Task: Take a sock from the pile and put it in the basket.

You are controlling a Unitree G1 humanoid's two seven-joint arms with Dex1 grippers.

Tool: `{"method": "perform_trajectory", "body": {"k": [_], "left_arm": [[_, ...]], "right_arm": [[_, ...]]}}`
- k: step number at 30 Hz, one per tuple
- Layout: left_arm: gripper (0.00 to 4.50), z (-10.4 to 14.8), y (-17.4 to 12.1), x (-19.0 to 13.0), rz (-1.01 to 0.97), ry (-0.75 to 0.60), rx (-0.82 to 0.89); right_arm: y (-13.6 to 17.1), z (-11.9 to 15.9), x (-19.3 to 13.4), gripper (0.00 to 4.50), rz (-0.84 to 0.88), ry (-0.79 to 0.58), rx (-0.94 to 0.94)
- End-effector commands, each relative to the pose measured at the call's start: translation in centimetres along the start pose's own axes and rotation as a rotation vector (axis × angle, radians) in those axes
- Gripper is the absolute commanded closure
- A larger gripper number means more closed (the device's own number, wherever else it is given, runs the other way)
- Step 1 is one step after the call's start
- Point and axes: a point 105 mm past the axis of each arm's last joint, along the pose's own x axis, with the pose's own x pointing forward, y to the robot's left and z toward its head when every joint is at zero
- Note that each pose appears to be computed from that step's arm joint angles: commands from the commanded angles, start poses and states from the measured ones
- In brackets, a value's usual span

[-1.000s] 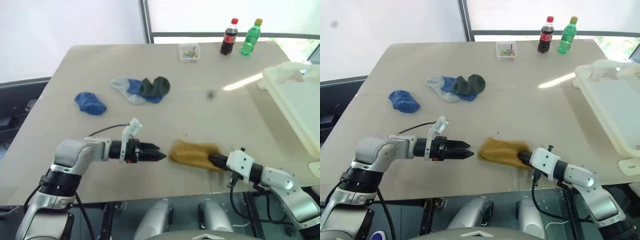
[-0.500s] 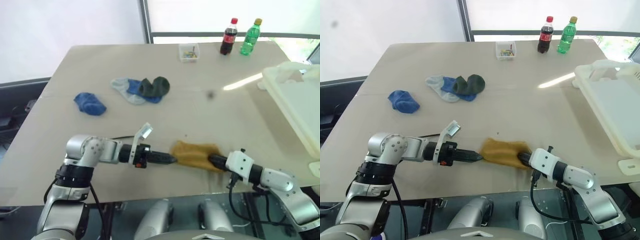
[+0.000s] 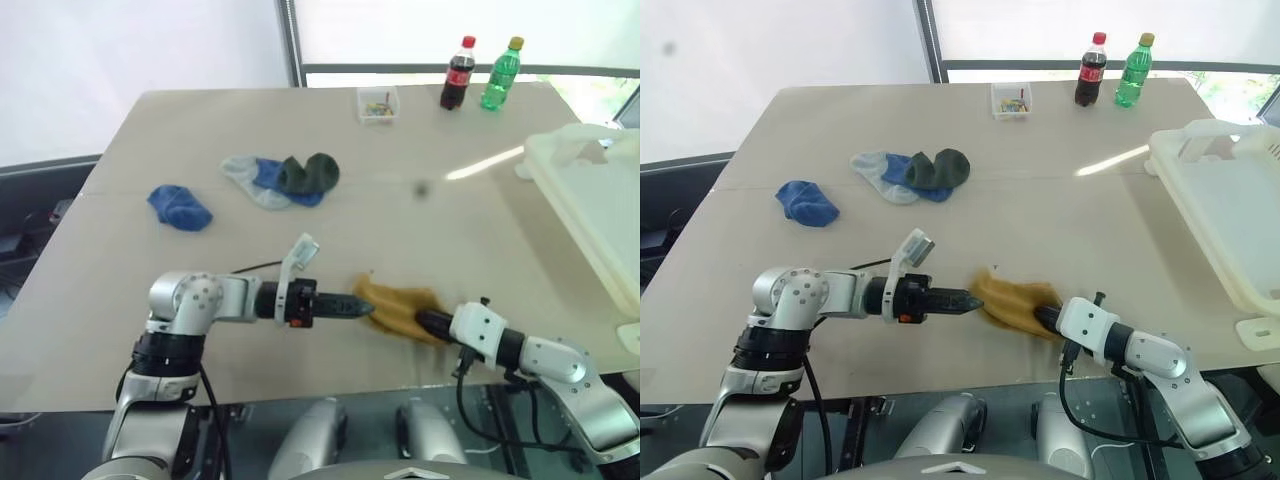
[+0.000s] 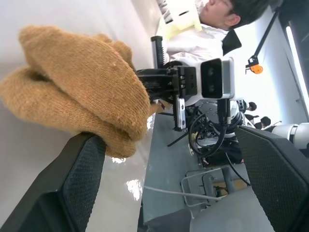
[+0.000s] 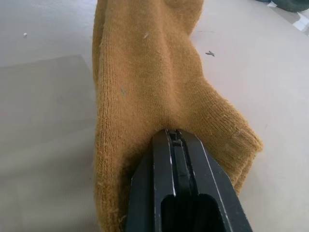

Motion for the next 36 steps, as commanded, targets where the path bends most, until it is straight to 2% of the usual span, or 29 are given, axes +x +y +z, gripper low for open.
{"method": "perform_trajectory", "body": {"k": [1,9,17,24,28,32,36], "left_arm": [[0.07,1.2,-1.7,1.1,-0.072,0.027,0.131],[0.07,1.3,-1.8,3.1,-0.147,0.126,0.231],[0.07,1.4,-1.9,5.3,-0.223,0.168,0.246],[0.07,0.6,-2.0,7.1,-0.287,0.226,0.227],[0.07,-0.1,-0.6,8.9,-0.267,0.255,0.155],[0.07,-0.8,0.8,10.0,-0.242,0.263,0.080],[0.07,-1.4,2.1,10.5,-0.209,0.287,0.055]], "right_arm": [[0.2,0.5,-0.1,4.50,0.006,-0.006,-0.017],[0.4,0.5,-0.3,4.50,-0.005,0.001,-0.017],[0.7,0.7,-0.5,4.50,-0.023,0.005,-0.016],[1.0,1.1,-0.7,4.50,-0.023,0.011,-0.035],[1.0,1.8,-1.2,4.50,-0.011,0.035,-0.077],[1.9,2.0,-2.1,4.50,0.080,0.088,-0.141],[1.1,2.7,-3.6,4.50,0.048,0.136,-0.194]]}}
